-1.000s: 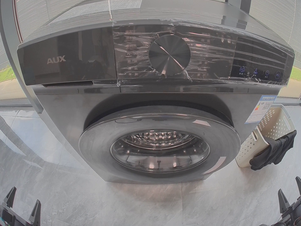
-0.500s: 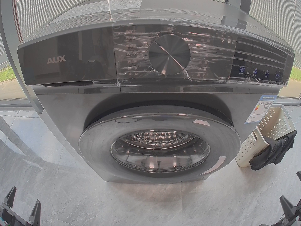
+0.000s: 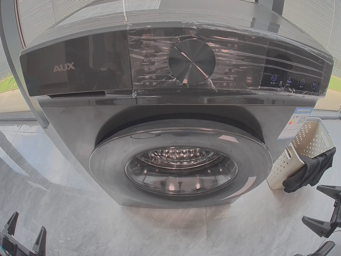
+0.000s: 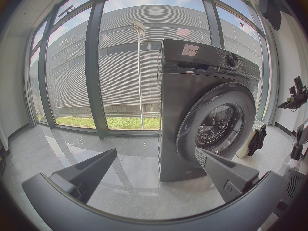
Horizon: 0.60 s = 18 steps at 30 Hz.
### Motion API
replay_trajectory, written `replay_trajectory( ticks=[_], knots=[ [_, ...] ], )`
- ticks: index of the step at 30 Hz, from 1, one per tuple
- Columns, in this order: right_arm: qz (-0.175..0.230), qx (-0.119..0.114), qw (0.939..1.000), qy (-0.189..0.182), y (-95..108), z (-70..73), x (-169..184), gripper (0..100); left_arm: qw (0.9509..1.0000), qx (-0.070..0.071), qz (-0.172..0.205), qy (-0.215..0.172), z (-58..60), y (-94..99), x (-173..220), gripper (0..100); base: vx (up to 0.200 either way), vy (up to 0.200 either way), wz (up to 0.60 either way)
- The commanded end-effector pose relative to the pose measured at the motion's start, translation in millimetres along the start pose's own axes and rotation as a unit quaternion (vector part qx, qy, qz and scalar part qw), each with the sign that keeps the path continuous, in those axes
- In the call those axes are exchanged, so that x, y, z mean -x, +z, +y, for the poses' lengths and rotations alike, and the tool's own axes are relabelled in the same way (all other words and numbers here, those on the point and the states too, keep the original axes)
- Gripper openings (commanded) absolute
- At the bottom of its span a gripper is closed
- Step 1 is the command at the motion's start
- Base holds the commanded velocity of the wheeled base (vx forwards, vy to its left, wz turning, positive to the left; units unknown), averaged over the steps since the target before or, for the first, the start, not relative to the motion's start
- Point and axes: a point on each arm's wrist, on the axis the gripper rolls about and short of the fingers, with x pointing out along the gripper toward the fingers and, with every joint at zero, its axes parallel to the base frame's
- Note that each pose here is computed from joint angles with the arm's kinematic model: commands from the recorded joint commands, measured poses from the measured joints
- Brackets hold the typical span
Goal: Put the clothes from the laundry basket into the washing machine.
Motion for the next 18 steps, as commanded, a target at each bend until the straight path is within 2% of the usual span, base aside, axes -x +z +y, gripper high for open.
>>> replay_trajectory(
  ticks=[1,9,14,18],
  knots=[
    [0.058,-0.019,0.9973,0.041,16,-18.4,-43,100,1.0,0.0,-0.001,-0.001,-0.1,-4.4,0,100,0.0,0.0,0.0],
    [0.074,-0.024,0.9959,0.047,31,-35.4,-83,100,1.0,0.0,-0.001,-0.001,-0.1,-4.4,0,100,0.0,0.0,0.0],
    [0.093,-0.039,0.9937,0.048,34,-44.4,-105,100,1.0,0.001,-0.001,-0.001,-0.1,-4.4,0,100,0.0,0.0,0.0],
    [0.089,-0.036,0.9941,0.049,36,-49.9,-119,100,1.0,0.001,-0.001,0.0,-0.1,-4.4,0,100,0.0,0.0,0.0]
  ],
)
